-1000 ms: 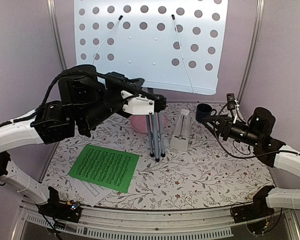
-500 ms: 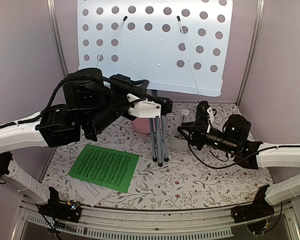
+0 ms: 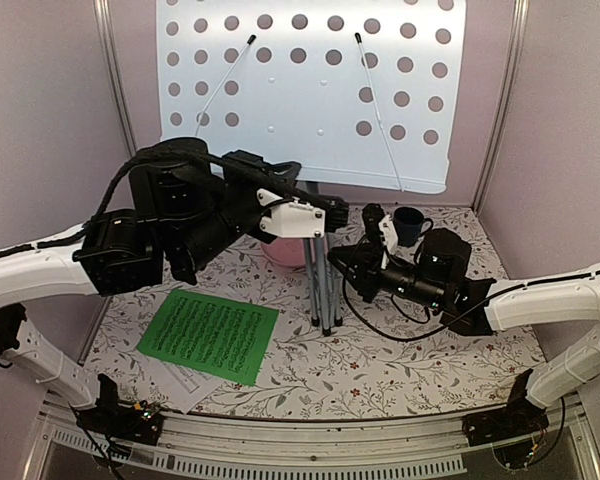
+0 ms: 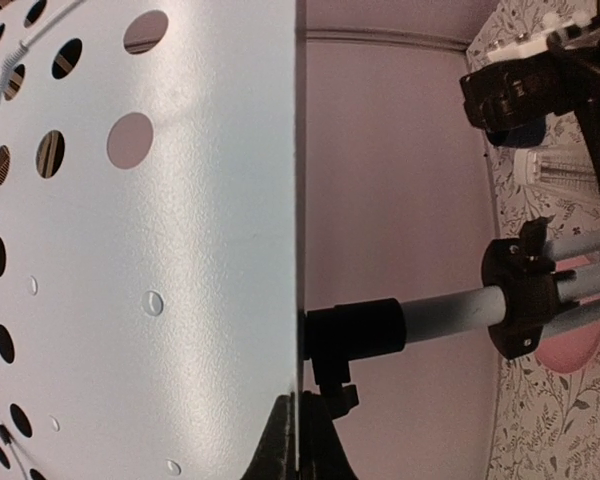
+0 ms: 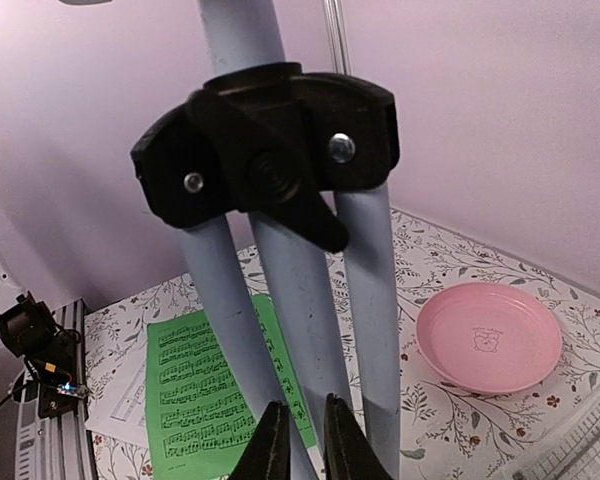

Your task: Set up the instrument practice props

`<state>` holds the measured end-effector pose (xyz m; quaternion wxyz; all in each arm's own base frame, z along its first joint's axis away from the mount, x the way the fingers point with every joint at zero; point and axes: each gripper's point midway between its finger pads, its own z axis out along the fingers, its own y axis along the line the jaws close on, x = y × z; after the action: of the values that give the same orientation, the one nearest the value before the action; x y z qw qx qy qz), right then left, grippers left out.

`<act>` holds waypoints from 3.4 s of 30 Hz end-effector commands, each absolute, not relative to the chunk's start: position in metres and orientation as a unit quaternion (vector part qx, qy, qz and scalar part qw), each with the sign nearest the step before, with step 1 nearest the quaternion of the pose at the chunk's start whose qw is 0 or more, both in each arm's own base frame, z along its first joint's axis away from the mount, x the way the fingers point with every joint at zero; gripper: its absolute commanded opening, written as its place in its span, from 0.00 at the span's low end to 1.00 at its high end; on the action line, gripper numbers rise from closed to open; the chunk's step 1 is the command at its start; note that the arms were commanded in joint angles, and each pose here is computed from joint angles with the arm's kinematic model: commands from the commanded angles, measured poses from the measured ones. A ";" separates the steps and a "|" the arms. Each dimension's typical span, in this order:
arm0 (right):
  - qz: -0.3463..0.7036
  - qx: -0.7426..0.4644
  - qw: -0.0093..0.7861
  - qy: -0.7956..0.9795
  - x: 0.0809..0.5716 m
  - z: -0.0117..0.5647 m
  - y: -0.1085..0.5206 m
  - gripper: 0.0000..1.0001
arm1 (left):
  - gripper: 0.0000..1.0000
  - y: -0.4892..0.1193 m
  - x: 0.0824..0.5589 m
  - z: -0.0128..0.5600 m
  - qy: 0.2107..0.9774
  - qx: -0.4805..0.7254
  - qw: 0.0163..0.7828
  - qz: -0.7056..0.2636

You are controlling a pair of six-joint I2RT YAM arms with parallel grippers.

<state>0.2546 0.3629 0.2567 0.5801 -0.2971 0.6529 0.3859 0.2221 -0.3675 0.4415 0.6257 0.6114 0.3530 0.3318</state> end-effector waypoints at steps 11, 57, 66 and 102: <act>0.368 -0.315 0.610 0.627 0.263 0.272 0.387 0.11 | 0.00 -0.330 0.200 0.562 0.365 0.456 0.771 0.253; 0.349 -0.397 0.595 0.605 0.257 0.270 0.392 0.47 | 0.00 -0.314 0.204 0.555 0.367 0.463 0.784 0.189; 0.343 -0.409 0.599 0.597 0.270 0.270 0.376 0.49 | 0.00 -0.318 0.204 0.548 0.352 0.484 0.781 0.181; 0.373 -0.420 0.554 0.615 0.268 0.246 0.356 0.00 | 0.00 -0.347 0.192 0.532 0.273 0.529 0.780 0.190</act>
<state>0.2691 0.3607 0.2458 0.5596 -0.4308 0.6053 0.3674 0.2074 -0.3708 0.4426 0.6604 0.6573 0.2870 0.2222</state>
